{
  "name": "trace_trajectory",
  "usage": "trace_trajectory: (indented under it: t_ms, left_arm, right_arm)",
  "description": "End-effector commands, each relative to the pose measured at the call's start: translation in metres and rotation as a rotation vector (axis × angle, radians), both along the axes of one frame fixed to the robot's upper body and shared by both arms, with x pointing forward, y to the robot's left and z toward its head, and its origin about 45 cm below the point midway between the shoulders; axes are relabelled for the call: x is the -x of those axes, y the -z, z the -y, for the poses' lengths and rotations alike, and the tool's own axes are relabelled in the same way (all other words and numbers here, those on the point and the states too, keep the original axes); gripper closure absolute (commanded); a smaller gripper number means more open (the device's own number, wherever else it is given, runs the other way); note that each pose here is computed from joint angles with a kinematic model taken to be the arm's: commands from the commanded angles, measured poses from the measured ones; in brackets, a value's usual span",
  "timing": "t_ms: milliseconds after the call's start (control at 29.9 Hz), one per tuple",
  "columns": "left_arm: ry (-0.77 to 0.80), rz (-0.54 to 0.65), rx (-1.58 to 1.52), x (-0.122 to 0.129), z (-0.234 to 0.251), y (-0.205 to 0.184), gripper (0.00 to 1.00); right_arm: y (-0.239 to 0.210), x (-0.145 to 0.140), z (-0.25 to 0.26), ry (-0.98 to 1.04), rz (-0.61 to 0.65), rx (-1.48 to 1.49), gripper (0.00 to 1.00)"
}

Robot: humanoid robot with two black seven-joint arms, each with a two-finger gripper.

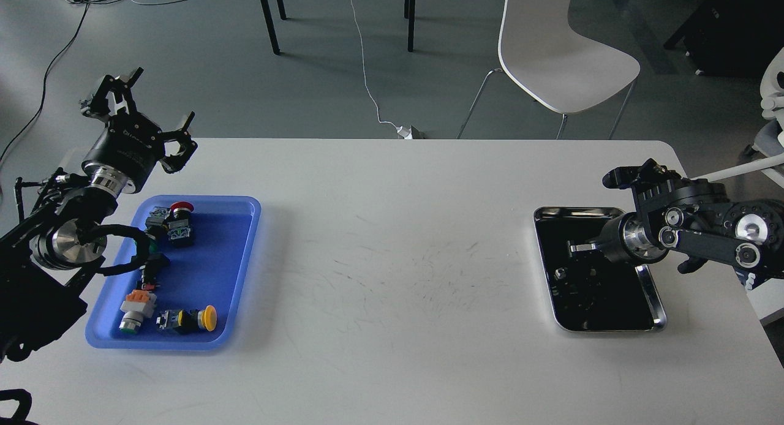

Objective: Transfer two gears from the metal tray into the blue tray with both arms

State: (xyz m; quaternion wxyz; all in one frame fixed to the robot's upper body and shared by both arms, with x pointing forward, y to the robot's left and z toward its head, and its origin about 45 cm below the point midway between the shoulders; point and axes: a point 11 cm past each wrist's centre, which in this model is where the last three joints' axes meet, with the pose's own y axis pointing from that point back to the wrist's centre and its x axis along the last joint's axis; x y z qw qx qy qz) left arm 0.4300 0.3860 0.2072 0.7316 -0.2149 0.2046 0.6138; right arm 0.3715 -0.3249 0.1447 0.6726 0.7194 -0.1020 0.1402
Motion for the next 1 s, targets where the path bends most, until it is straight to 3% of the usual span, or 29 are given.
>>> trace_trajectory:
  t_ms: [0,468,669,969]
  left_arm:
    - [-0.002,0.001,0.000,0.000,-0.001,-0.001,0.01]
    - [-0.002,0.001,0.000,0.000,-0.001,-0.001,0.01]
    - [-0.003,0.002,-0.004,0.000,-0.001,-0.001,0.01]
    - [-0.009,0.001,-0.003,-0.001,-0.002,-0.002,0.01]
  right_arm:
    - [0.000,0.000,0.000,0.002,0.000,-0.004,0.98]
    - [-0.064,-0.018,-0.038,-0.042,0.071,-0.117,0.98]
    - [-0.090,-0.021,-0.095,-0.095,0.071,-0.230,0.98]
    - [-0.073,-0.013,-0.221,-0.255,0.056,-0.330,0.98]
